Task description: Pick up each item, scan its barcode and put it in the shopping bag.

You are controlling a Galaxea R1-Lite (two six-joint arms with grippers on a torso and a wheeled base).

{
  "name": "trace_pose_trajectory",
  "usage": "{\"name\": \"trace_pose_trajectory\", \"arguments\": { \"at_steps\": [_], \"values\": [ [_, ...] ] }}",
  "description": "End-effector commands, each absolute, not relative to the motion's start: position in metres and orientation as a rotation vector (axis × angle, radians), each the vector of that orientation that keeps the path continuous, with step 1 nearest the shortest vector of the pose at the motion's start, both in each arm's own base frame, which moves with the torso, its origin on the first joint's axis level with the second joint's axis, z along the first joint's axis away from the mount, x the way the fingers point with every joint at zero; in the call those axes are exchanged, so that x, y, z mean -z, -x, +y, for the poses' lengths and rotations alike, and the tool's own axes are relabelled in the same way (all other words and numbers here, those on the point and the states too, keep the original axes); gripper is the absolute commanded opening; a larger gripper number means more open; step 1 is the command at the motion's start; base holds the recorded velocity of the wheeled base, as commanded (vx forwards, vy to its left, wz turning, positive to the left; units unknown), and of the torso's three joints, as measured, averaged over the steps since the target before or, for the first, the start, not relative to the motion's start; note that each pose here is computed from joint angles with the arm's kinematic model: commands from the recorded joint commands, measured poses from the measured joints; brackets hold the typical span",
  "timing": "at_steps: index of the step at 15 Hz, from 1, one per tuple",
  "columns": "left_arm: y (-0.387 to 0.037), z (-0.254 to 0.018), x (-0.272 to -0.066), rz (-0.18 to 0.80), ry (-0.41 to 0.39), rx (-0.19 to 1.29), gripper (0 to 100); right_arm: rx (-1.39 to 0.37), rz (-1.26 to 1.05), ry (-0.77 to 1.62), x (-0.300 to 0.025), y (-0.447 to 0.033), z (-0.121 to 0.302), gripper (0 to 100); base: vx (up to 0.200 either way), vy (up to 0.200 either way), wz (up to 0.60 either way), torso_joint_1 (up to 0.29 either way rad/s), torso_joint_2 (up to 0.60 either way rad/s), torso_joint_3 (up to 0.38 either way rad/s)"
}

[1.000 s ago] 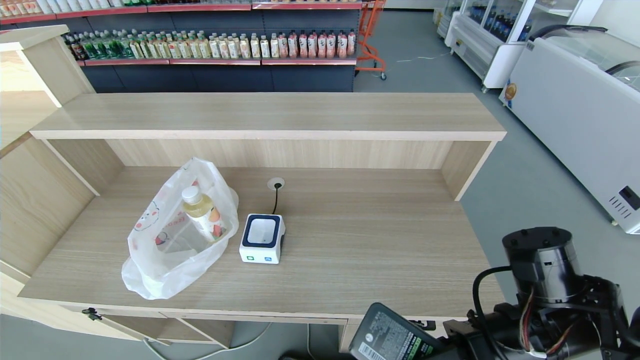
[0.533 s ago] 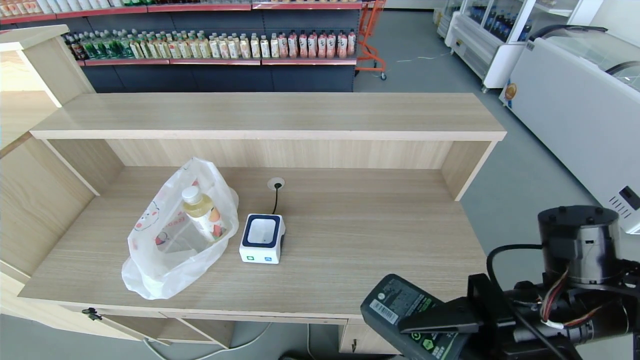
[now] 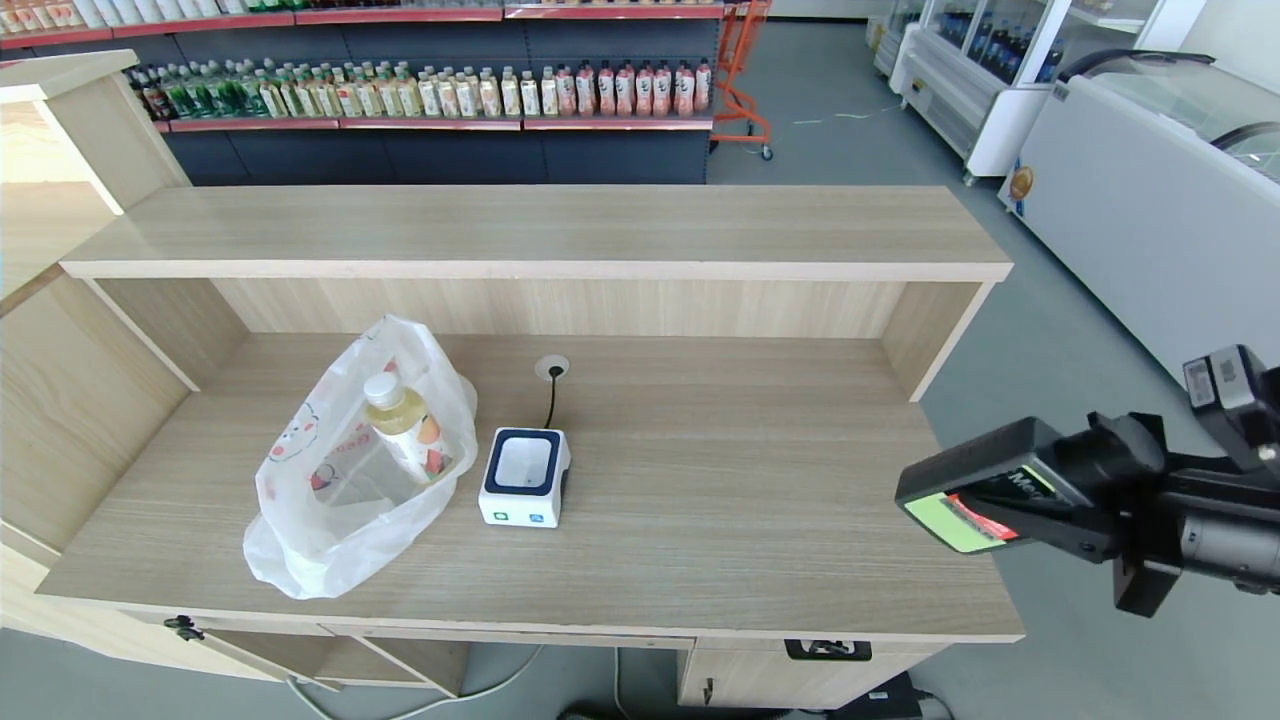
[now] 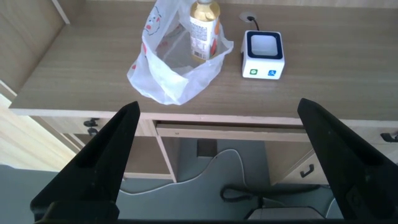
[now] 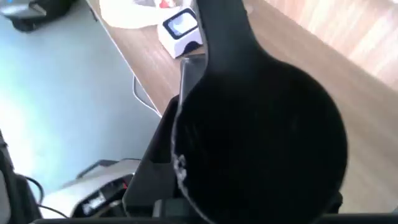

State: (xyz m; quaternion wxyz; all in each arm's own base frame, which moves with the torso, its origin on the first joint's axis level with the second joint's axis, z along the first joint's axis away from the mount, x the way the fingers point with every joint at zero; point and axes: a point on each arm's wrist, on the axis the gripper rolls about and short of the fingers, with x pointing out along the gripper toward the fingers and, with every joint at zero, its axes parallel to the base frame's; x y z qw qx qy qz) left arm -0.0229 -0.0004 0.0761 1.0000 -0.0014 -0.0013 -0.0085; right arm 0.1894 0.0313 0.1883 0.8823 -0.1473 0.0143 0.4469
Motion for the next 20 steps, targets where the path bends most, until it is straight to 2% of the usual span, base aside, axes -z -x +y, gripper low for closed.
{"name": "trace_pose_trajectory", "arguments": {
  "at_steps": [1, 2, 3, 7, 13, 20],
  "values": [
    [0.023, 0.000, -0.076, -0.003, 0.003, 0.018, 100, -0.683, 0.211, -0.098, -0.196, -0.190, 0.034, 0, 0.000, 0.000, 0.00, 0.000, 0.00, 0.000],
    [0.023, 0.000, -0.076, -0.003, 0.003, 0.017, 100, -0.622, 0.293, -0.305, -0.196, -0.197, 0.043, 0, 0.000, 0.000, 0.00, 0.000, 0.00, 0.000],
    [0.023, 0.000, -0.076, -0.003, 0.003, 0.017, 100, -0.581, 0.356, -0.416, -0.190, -0.203, 0.047, 0, 0.000, 0.000, 0.00, 0.000, 0.00, 0.000],
    [0.023, 0.000, -0.076, -0.003, 0.003, 0.017, 100, -0.550, 0.490, -0.645, -0.179, -0.215, 0.059, 0, 0.000, 0.000, 0.00, 0.000, 0.00, 0.000],
    [0.023, 0.000, -0.076, -0.003, 0.002, 0.018, 100, -0.557, 0.500, -0.698, -0.183, -0.209, 0.061, 0, 0.000, 0.000, 0.00, 0.000, 0.00, 0.000],
    [0.023, 0.000, -0.076, -0.003, 0.002, 0.017, 100, -0.558, 0.506, -0.698, -0.182, -0.209, 0.062, 0, 0.000, 0.200, 0.00, 0.002, 0.00, 0.003]
  ]
}}
